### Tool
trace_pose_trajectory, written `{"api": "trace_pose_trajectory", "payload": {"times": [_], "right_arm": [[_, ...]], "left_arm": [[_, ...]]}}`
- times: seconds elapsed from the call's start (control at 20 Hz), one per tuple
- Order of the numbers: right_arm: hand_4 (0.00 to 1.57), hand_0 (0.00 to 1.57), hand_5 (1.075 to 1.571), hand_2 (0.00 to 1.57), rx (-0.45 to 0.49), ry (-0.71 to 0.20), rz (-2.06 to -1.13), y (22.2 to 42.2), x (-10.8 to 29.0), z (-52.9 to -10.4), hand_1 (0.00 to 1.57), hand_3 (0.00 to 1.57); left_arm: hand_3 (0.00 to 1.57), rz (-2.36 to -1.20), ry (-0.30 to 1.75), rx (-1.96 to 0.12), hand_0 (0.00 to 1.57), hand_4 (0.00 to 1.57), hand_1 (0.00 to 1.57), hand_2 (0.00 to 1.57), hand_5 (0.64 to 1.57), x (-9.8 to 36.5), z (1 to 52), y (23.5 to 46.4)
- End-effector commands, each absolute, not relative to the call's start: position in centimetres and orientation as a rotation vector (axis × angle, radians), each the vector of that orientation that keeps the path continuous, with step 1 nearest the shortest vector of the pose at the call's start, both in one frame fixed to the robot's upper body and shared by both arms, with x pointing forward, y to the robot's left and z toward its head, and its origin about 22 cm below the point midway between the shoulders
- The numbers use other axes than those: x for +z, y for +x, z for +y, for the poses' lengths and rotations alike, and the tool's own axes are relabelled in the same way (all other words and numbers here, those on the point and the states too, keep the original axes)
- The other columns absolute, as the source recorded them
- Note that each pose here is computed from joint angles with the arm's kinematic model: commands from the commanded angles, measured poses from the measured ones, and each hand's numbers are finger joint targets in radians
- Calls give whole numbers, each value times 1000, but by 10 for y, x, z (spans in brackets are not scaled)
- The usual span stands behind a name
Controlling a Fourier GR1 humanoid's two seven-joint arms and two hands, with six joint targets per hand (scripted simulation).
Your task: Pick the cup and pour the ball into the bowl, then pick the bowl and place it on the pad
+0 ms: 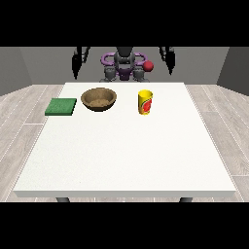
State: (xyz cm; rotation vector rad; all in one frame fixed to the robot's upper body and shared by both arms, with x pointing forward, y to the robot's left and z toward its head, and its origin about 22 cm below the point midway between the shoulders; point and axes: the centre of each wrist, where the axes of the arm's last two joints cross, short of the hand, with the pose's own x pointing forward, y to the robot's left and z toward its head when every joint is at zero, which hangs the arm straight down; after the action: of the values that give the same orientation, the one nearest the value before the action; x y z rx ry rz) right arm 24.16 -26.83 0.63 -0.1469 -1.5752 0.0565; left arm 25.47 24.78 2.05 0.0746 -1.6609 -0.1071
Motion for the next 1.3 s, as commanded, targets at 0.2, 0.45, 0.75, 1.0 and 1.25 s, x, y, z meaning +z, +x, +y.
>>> {"api": "trace_pose_trajectory", "payload": {"times": [0.2,0.45,0.75,1.0,1.25], "right_arm": [[120,0,1563,0,96,-166,-1610,245,40,-276,0,0],[0,0,1565,0,-89,-9,-1686,202,-30,-335,0,0],[0,0,1558,0,-50,14,-1787,240,-23,-316,0,0],[0,0,1560,0,-46,82,-1871,256,-34,-314,0,0],[0,0,1551,0,-41,94,-1923,278,-30,-337,0,0]], "left_arm": [[0,-1660,93,-127,0,0,0,0,1470,48,254,255],[0,-1784,14,57,0,0,0,0,1471,21,199,239],[0,-1896,8,49,0,0,0,0,1467,-3,214,247],[0,-1952,102,51,0,0,0,0,1456,-1,190,280],[0,-1998,82,23,0,0,0,0,1448,13,183,309]]}}
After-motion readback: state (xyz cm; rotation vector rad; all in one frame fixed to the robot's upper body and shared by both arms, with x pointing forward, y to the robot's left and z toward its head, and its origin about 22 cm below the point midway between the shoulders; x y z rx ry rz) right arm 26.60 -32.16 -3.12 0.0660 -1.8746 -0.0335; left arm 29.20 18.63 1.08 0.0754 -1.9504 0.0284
